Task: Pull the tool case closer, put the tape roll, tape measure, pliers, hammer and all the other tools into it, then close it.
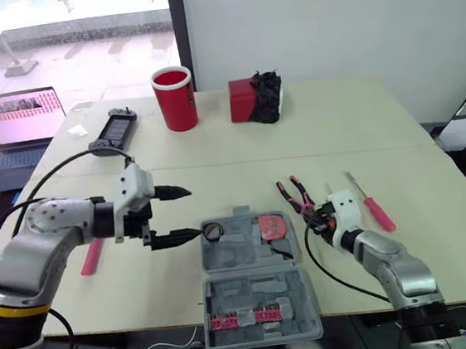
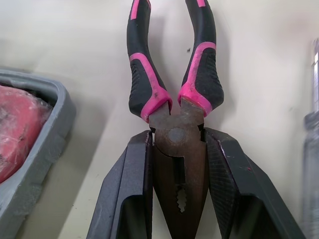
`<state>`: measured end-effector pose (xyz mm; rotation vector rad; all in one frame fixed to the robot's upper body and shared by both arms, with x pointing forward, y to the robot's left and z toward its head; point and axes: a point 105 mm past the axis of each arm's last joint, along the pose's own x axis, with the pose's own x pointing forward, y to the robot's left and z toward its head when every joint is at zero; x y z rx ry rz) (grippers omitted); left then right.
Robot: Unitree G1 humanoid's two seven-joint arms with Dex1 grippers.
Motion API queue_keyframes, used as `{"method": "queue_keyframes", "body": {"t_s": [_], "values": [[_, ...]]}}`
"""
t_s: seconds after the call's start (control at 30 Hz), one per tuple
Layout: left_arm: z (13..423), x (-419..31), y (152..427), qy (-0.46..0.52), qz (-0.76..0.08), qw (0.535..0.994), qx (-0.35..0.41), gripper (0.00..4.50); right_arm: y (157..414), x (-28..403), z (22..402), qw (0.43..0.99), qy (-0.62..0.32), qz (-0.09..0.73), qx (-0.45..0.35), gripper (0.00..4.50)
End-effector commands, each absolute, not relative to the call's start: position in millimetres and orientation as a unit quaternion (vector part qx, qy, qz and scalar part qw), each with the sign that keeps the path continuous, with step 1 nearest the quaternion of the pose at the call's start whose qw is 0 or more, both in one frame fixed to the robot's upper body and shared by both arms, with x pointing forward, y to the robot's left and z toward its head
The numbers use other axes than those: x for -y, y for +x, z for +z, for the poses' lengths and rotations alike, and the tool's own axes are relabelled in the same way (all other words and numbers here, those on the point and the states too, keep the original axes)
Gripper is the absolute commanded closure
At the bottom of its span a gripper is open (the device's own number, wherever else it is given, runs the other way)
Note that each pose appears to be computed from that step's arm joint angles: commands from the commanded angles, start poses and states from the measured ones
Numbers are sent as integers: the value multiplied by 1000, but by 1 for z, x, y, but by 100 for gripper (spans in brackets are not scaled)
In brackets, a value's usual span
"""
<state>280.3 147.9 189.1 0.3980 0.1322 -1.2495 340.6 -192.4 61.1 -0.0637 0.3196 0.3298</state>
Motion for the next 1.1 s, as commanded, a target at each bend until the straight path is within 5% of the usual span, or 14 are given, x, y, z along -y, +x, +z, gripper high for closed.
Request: {"method": "queue_keyframes", "body": {"t_s": [0.03, 0.27, 0.6, 0.83, 1.1], "values": [[194, -155, 280, 200, -569, 796, -50, 0, 351, 189, 115, 975, -79, 194, -80, 354], [174, -178, 279, 191, -536, 819, -71, 0, 350, 169, 181, 901, -253, 342, -82, 354], [147, -204, 267, 176, -484, 853, -88, 0, 318, 122, 200, 741, -351, 550, -161, 354], [135, -213, 253, 161, -465, 865, -97, 0, 304, 100, 186, 665, -390, 605, -197, 354], [130, -210, 239, 147, -469, 865, -104, 0, 313, 86, 172, 667, -408, 586, -212, 354]]}}
